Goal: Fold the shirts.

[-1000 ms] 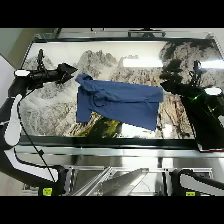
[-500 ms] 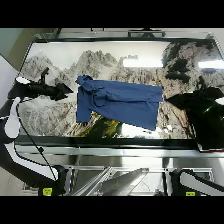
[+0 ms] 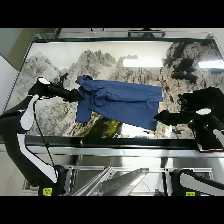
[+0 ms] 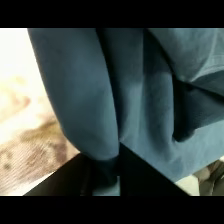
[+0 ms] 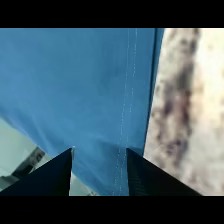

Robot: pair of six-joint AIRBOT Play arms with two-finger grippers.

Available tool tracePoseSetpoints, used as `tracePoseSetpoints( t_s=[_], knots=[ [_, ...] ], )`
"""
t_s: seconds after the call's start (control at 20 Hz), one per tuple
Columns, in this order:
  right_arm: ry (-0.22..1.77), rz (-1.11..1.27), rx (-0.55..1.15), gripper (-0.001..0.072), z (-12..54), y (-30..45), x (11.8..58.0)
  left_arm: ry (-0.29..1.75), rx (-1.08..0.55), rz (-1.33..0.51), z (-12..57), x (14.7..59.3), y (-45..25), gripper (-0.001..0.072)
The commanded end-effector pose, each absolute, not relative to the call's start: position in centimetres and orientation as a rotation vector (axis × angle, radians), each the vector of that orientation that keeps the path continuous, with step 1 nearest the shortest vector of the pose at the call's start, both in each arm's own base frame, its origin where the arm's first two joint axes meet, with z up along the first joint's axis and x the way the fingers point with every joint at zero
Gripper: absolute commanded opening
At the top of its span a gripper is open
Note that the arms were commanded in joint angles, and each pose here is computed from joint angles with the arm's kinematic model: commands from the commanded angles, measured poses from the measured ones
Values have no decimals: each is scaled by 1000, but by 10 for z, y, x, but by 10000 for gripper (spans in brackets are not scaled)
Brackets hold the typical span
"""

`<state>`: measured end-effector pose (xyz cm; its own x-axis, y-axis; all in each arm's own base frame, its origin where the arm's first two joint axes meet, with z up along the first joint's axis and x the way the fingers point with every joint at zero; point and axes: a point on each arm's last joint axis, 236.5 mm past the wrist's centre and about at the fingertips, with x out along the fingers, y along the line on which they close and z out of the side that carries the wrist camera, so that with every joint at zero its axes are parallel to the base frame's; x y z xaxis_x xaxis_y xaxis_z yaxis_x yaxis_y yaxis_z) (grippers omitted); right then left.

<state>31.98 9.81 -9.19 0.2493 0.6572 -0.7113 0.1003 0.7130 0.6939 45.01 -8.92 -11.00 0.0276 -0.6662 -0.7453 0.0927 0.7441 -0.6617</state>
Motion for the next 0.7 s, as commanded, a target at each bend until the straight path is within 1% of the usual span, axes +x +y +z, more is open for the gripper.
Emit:
tracePoseSetpoints(
  t_s=[0.0, 0.2, 0.45, 0.55, 0.65],
  knots=[
    [1357, 450, 720, 366, -108, 112, 306, 1530, -503, -725, -109, 432, -101, 9],
    [1363, 489, 731, 364, -99, 119, 302, 1552, -506, -772, -94, 426, -98, 6],
    [1254, 414, 724, 365, -70, 79, 314, 1549, -495, -811, -76, 429, -98, 6],
    [1296, 352, 706, 374, -78, 63, 305, 1546, -489, -818, -73, 430, -99, 6],
    [1351, 328, 706, 374, -90, 63, 294, 1549, -489, -816, -73, 429, -99, 6]
  ],
)
